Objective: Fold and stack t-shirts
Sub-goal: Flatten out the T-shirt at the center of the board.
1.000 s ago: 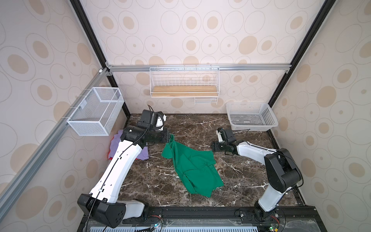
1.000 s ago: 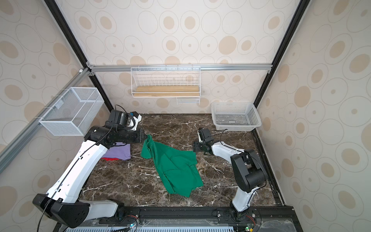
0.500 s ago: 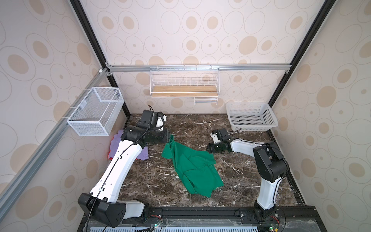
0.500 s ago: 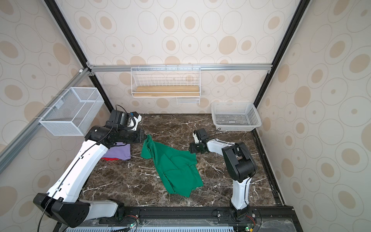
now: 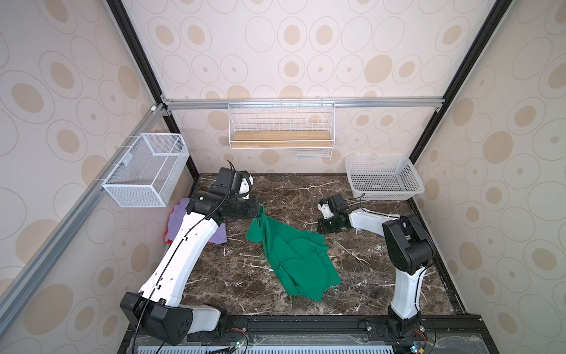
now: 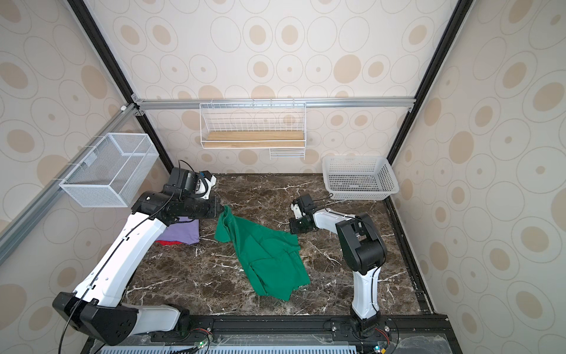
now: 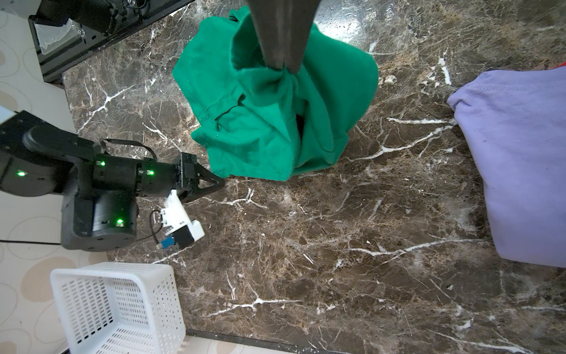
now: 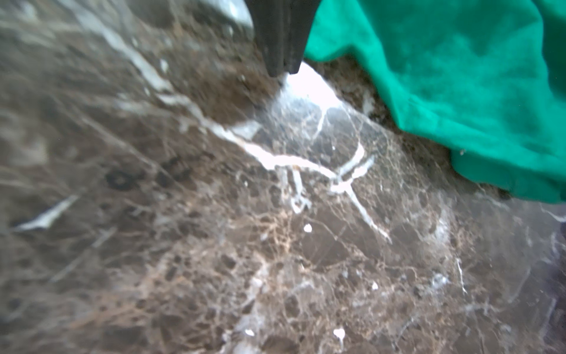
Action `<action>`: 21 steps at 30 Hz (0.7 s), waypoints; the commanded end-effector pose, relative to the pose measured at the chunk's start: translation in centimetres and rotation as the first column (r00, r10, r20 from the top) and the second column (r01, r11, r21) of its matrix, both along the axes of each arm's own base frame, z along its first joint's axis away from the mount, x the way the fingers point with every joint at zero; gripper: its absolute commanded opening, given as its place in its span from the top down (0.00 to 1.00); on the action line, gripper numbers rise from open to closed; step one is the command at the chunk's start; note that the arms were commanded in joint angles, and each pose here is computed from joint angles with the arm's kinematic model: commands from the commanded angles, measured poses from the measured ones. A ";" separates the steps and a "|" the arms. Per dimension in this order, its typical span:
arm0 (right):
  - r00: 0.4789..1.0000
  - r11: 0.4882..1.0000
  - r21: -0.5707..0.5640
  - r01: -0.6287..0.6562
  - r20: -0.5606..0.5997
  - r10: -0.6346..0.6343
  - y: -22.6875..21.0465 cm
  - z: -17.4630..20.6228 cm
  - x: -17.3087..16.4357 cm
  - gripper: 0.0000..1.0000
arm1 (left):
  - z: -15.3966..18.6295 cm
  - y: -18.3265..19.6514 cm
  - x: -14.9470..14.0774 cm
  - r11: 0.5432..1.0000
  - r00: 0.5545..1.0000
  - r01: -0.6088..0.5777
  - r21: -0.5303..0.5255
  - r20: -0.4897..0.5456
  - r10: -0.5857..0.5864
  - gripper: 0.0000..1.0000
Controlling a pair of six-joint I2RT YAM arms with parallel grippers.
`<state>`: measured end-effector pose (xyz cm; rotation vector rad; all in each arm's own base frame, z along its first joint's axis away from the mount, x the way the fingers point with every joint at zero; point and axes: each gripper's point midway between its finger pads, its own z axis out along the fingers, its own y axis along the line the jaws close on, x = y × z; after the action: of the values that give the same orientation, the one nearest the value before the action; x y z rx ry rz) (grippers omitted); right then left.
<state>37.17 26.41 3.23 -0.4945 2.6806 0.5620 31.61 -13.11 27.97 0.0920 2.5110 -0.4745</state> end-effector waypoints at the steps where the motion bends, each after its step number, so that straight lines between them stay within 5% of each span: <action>1: 0.999 0.999 -0.050 -0.006 0.050 0.009 -1.3 3.2 -0.2 1.00 | -0.4 0.5 0.5 1.000 1.000 -0.017 0.023 0.005 0.016 1.00; 12: 0.967 0.995 -0.094 -0.025 0.251 0.048 -3.0 14.1 -1.0 1.00 | -0.4 1.4 1.3 0.996 0.998 -0.069 0.056 0.016 0.068 1.00; 21: 0.852 0.997 -0.068 0.028 0.524 0.012 -7.1 27.5 -4.0 1.00 | 9.7 2.9 0.9 0.992 0.963 -0.065 0.105 0.269 0.034 1.00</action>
<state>34.56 21.45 25.31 -0.5744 2.2914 0.3438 33.43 -11.36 33.30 0.0860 2.3828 -0.3286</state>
